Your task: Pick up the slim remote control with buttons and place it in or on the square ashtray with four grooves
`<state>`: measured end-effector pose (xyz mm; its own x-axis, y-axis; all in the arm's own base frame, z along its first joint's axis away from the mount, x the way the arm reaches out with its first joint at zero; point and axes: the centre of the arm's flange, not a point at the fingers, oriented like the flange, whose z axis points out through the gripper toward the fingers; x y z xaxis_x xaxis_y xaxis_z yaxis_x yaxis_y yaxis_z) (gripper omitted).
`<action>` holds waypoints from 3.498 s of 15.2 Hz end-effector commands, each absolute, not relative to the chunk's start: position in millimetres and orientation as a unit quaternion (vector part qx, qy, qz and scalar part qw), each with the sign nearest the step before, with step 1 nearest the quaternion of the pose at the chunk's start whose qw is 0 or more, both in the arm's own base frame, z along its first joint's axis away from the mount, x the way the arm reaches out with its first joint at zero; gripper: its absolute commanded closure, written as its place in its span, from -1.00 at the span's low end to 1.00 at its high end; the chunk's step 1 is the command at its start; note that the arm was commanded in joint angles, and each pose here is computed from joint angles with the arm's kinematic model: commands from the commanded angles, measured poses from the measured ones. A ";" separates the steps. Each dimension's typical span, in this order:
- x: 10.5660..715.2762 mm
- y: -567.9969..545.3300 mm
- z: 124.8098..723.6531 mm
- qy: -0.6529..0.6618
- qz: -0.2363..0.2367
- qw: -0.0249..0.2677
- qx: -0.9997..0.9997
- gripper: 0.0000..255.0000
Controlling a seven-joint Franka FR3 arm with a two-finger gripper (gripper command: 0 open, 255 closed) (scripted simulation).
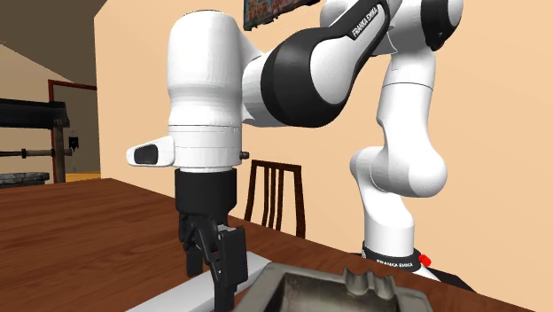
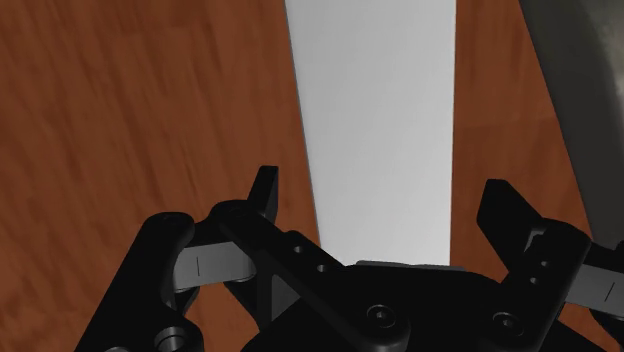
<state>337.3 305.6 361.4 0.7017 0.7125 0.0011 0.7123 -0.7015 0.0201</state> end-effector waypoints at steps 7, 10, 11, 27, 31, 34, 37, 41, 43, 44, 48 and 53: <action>337.4 305.7 361.6 0.386 0.004 0.009 0.922 1.00; 337.3 305.7 361.4 0.386 0.004 0.009 0.922 1.00; 337.3 305.6 366.7 0.386 0.004 0.009 0.922 1.00; 337.3 305.7 451.1 0.386 0.004 0.009 0.922 1.00; 337.3 305.7 472.3 0.386 0.004 0.009 0.922 1.00; 337.3 305.6 483.0 0.386 0.004 0.009 0.922 1.00; 304.5 327.9 483.2 0.386 0.004 0.009 0.922 1.00; 260.8 357.5 483.5 0.386 0.004 0.009 0.922 1.00; 238.9 372.3 483.6 0.386 0.004 0.009 0.922 1.00; 228.0 379.7 483.7 0.386 0.004 0.009 0.922 1.00; 191.2 404.6 478.7 0.386 0.004 0.009 0.922 1.00; 191.2 404.6 452.3 0.386 0.004 0.009 0.922 1.00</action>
<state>190.5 404.4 457.9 0.7016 0.7125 0.0004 0.7124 -0.7015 0.0203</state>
